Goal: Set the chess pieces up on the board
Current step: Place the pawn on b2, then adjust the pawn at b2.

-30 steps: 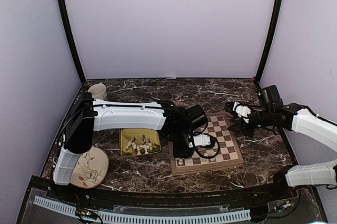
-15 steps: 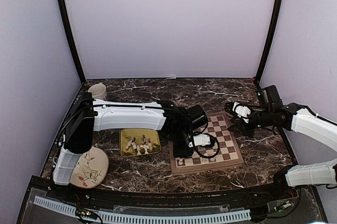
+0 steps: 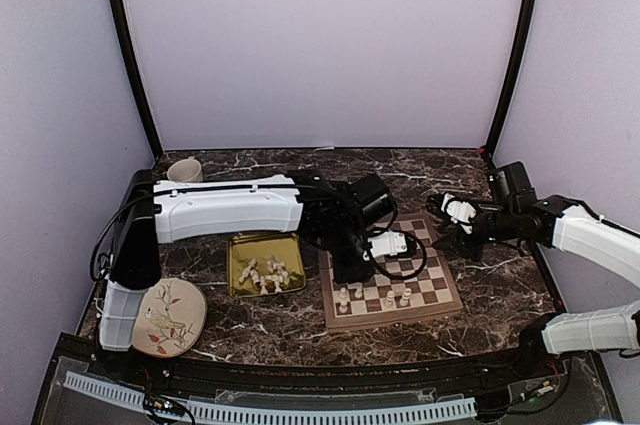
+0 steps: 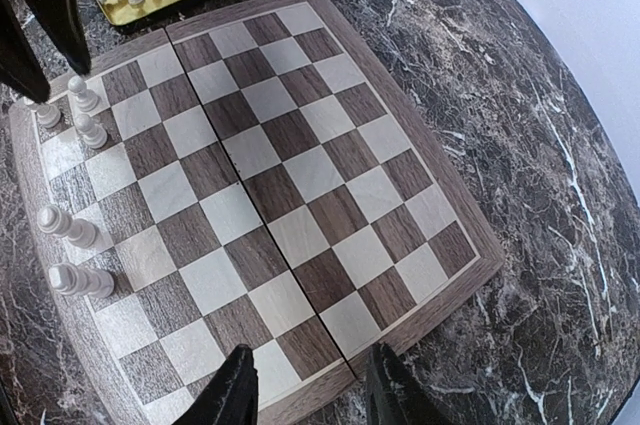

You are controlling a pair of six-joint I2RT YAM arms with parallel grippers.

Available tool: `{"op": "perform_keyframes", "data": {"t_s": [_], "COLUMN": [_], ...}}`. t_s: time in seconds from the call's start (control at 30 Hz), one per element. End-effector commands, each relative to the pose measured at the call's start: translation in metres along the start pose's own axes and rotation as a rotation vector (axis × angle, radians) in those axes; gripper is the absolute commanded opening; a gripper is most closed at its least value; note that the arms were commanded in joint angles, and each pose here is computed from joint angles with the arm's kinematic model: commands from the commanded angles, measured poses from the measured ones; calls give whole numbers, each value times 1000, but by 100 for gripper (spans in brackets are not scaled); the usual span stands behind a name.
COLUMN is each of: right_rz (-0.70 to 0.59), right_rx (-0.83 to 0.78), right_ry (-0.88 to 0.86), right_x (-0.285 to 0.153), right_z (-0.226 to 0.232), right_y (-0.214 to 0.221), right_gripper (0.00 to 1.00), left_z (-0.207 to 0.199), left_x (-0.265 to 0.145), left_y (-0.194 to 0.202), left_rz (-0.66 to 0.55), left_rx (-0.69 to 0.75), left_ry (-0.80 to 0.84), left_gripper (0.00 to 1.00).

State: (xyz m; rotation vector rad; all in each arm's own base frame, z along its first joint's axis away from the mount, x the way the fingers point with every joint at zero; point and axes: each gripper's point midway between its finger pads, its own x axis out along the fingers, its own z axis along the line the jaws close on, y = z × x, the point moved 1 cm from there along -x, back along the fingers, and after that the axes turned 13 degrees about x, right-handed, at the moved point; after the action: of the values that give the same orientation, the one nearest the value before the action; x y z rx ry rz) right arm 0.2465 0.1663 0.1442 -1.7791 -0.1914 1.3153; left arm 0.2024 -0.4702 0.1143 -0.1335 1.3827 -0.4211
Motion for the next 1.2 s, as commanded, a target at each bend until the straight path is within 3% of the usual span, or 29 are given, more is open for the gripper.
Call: {"op": "perform_keyframes", "data": {"t_s": [0.0, 0.13, 0.3, 0.4, 0.57, 0.83, 1.17], "right_rz": [1, 1, -62, -101, 36, 207, 393], "right_rx": [1, 2, -2, -25, -90, -183, -213], "right_ry": [-12, -15, -76, -137, -218, -340, -433], "right_x": [2, 2, -9, -13, 19, 63, 101], "right_z": [1, 1, 10, 20, 38, 81, 110], "right_y": [1, 1, -20, -40, -41, -35, -16], "right_gripper": [37, 37, 37, 38, 36, 27, 10], "left_z": [12, 29, 65, 78, 96, 109, 109], "left_x": [-74, -97, -112, -115, -117, -124, -146], "left_y": [-4, 24, 94, 141, 196, 242, 244], "left_rz": [-101, -137, -146, -124, -134, -192, -256], "left_rx": [-48, -147, -470, -586, -732, -815, -813], "left_ry": [-90, -179, -240, -298, -368, -438, -475], "left_gripper": [25, 25, 25, 27, 30, 30, 30]}}
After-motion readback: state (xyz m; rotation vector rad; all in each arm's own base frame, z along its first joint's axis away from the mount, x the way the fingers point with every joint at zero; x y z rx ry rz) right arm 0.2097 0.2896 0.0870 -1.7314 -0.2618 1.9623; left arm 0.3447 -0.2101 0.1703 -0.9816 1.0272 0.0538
